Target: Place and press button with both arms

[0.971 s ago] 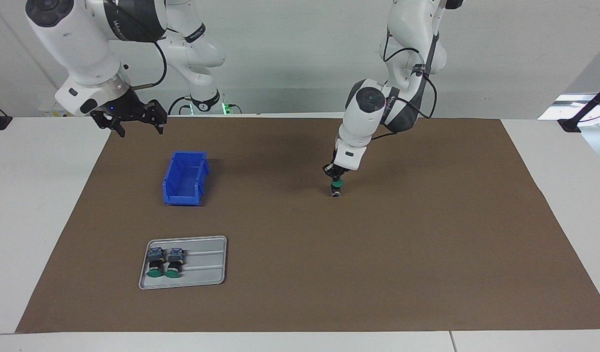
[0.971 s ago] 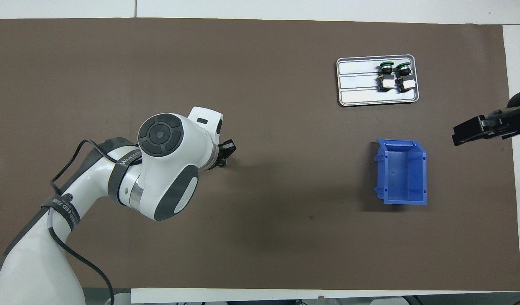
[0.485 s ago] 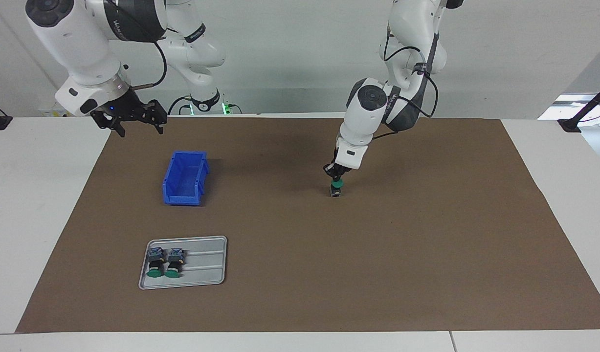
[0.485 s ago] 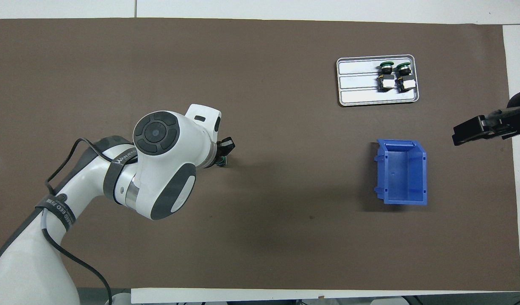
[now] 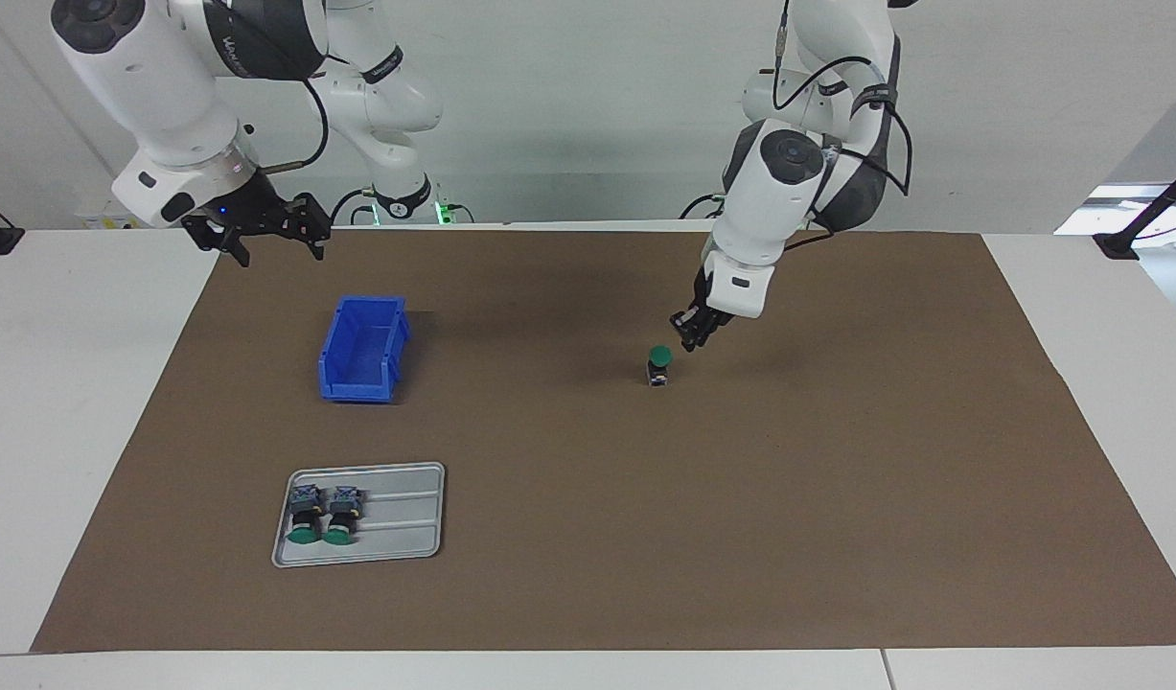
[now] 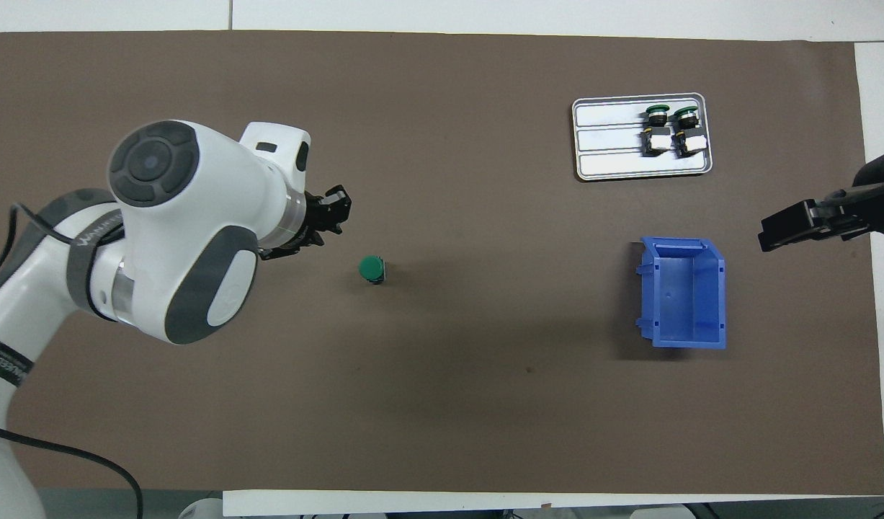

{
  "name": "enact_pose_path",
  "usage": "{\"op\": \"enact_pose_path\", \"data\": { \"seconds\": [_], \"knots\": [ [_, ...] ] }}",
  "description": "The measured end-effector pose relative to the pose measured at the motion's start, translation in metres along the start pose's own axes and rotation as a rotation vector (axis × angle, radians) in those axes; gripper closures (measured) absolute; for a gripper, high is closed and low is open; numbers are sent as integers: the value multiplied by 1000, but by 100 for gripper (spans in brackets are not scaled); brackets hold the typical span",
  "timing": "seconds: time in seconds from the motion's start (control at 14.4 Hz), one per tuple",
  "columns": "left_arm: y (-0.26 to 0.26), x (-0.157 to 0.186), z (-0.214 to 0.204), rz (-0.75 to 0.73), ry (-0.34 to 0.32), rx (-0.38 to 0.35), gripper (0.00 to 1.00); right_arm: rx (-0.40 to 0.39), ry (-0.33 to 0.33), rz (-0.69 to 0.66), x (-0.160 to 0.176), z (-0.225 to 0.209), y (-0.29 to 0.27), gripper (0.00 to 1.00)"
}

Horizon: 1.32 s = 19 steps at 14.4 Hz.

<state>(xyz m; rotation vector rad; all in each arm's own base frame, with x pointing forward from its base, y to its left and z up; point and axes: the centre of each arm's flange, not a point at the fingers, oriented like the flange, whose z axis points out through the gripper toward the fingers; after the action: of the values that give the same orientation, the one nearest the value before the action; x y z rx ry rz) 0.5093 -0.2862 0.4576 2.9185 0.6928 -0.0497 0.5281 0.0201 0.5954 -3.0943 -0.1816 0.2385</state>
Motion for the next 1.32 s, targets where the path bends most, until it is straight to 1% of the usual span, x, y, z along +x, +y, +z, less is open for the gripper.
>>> {"op": "enact_pose_path", "data": {
  "seconds": [0.07, 0.14, 0.21, 0.28, 0.35, 0.49, 0.62, 0.69, 0.9, 0.97, 1.11, 1.25, 1.32],
  "knots": [
    [-15, 18, -8, -6, 6, 6, 49, 13, 18, 14, 3, -1, -24, 0],
    [-33, 38, -18, -8, 13, 14, 36, 16, 43, 30, 7, -2, -60, 0],
    [-51, 56, -29, -2, 9, 26, 25, 13, 66, 45, 8, -1, -100, 0],
    [-67, 70, -38, 17, 1, 37, 12, 18, 85, 66, 9, 3, -138, 0],
    [-83, 82, -46, 40, -6, 50, 1, 32, 101, 90, 11, 9, -170, 0],
    [-121, 108, -62, 98, -12, 87, 0, 58, 124, 135, 19, 31, -236, 0],
    [-156, 127, -81, 161, -17, 149, 0, 64, 115, 171, 26, 63, -306, 0],
    [-166, 131, -91, 187, -26, 170, 0, 58, 115, 185, 31, 78, -339, 0],
    [-182, 136, -129, 269, -52, 215, 0, 43, 161, 212, 45, 144, -431, 0],
    [-186, 136, -141, 284, -62, 221, 0, 21, 181, 200, 48, 173, -451, 0],
    [-195, 135, -161, 291, -85, 228, 0, -16, 216, 169, 61, 221, -468, 0],
    [-198, 130, -177, 297, -109, 236, 0, -40, 255, 138, 71, 245, -473, 0],
    [-198, 128, -181, 301, -115, 238, 0, -37, 266, 129, 72, 252, -475, 0]
  ]
}}
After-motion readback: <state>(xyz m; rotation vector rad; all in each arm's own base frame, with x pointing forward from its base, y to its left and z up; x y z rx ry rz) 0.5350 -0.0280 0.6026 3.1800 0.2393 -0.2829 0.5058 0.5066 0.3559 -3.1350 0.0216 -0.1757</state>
